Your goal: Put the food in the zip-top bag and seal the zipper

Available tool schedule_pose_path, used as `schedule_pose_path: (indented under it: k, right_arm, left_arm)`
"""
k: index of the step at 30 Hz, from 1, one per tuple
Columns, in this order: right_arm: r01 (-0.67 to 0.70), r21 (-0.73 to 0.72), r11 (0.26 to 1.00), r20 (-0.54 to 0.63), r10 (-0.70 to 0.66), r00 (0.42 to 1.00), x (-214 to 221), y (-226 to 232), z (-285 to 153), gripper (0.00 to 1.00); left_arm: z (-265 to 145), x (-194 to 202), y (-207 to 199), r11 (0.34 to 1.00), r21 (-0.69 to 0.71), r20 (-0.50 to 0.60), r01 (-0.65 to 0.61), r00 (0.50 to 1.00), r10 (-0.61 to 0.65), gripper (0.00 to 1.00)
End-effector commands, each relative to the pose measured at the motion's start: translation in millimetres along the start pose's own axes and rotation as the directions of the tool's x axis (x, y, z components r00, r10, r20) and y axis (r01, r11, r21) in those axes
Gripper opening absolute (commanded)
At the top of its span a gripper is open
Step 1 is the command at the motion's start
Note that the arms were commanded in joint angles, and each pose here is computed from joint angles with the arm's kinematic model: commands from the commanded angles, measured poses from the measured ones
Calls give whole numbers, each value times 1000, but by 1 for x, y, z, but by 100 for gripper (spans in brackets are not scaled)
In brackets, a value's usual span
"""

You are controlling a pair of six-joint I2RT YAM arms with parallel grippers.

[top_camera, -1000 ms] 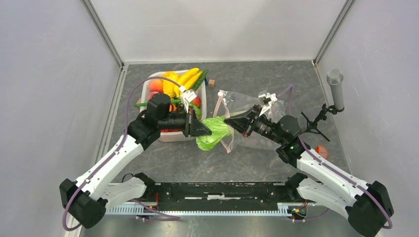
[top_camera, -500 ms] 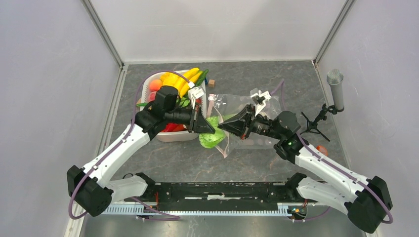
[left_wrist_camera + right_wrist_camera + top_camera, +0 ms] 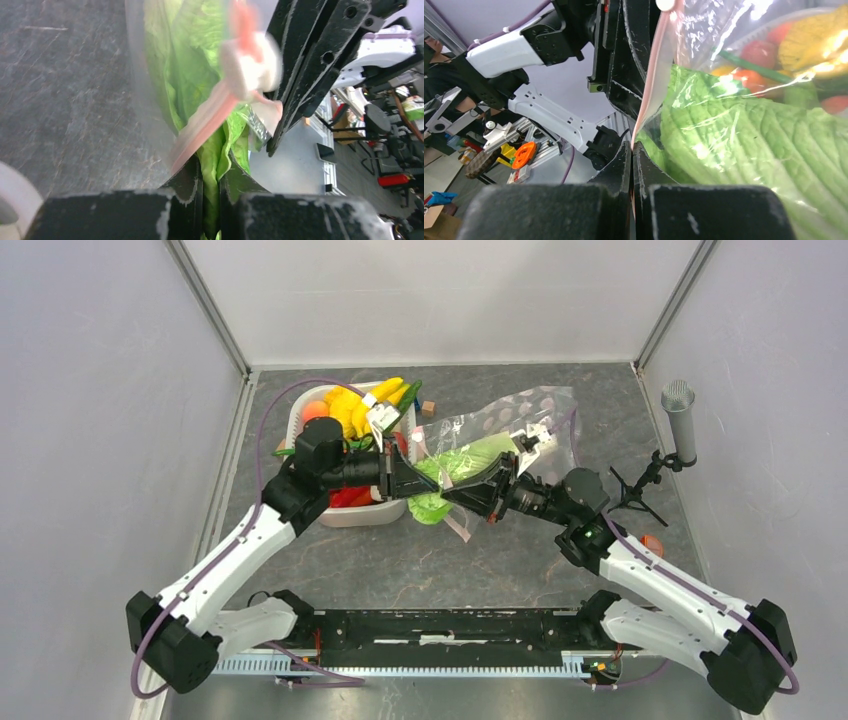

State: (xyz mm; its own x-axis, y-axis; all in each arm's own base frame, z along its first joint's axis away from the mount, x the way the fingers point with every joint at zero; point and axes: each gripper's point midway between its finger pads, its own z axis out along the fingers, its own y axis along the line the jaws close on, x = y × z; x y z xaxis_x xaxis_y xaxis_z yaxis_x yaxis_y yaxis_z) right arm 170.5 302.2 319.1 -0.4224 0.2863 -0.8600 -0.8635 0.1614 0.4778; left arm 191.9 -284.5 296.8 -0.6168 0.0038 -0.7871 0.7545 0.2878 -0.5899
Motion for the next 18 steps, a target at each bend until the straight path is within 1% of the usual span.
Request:
schedule_pose_path:
  k: [1, 3, 5, 7, 9, 14, 16, 18]
  right_arm:
    - [13, -84, 996, 50, -9, 999, -11, 20, 2, 0]
    - [15, -96, 995, 72, -8, 997, -15, 23, 1, 0]
    - [32, -56, 998, 75, -28, 997, -17, 17, 2, 0]
    - [54, 16, 998, 72, -55, 996, -21, 5, 3, 0]
    - [81, 53, 995, 86, -85, 993, -26, 0, 3, 0]
    - [57, 22, 998, 99, -59, 993, -29, 3, 9, 0]
    - [54, -6, 999, 91, -53, 994, -24, 9, 11, 0]
    - [56, 5, 998, 87, -57, 995, -20, 9, 12, 0]
  left_arm:
    - [8, -13, -31, 982, 186, -32, -15, 999, 22, 2]
    - [12, 0, -23, 985, 170, -96, -19, 995, 36, 2]
    - [9, 12, -22, 984, 177, -164, -27, 985, 56, 2]
    - [5, 19, -25, 984, 175, -192, -32, 979, 66, 2]
    - [0, 24, -34, 976, 211, -200, -62, 974, 105, 2]
    - [11, 39, -40, 968, 247, -254, -39, 962, 103, 2]
    - [20, 48, -45, 965, 260, -283, -37, 953, 113, 2]
    - [26, 56, -49, 964, 261, -316, -59, 938, 143, 2]
